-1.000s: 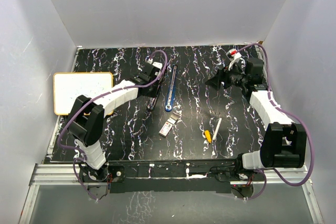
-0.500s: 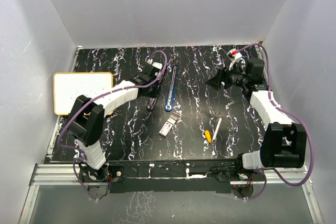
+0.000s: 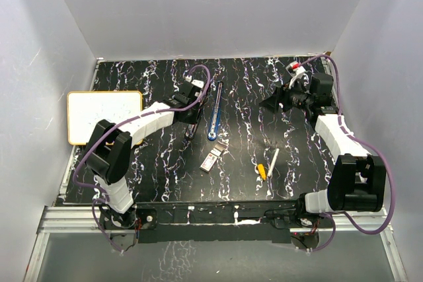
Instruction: Load the staples into the stapler
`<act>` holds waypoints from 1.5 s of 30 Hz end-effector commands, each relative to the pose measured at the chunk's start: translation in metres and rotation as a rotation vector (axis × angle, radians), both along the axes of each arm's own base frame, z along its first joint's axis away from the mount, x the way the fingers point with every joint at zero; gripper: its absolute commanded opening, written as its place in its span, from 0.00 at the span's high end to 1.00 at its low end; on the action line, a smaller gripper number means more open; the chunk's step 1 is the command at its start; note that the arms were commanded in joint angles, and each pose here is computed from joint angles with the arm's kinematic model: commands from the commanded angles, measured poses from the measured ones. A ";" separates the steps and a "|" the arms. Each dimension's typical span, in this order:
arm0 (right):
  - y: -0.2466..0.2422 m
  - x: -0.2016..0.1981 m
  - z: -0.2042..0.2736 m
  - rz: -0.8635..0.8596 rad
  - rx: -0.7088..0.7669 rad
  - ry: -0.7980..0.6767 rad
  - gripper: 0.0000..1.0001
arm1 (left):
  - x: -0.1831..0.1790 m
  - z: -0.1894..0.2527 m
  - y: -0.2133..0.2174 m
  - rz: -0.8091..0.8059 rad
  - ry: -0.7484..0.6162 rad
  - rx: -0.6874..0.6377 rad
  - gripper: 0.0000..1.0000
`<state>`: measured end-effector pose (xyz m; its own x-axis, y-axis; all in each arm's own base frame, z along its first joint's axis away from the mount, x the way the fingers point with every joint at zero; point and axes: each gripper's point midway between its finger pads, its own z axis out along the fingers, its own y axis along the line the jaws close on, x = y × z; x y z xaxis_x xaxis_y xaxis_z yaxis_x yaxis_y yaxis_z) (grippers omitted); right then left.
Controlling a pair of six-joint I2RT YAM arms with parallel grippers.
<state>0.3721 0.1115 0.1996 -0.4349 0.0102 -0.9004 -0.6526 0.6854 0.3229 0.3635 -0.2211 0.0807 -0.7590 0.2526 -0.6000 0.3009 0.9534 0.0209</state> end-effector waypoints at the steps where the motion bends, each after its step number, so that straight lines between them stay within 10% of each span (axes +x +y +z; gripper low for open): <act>1: -0.001 0.001 0.018 0.008 0.003 -0.083 0.32 | -0.003 -0.002 0.001 0.011 0.011 0.000 1.00; 45: -0.004 0.002 0.016 0.003 0.011 -0.073 0.32 | -0.012 -0.011 0.002 -0.013 0.032 -0.001 1.00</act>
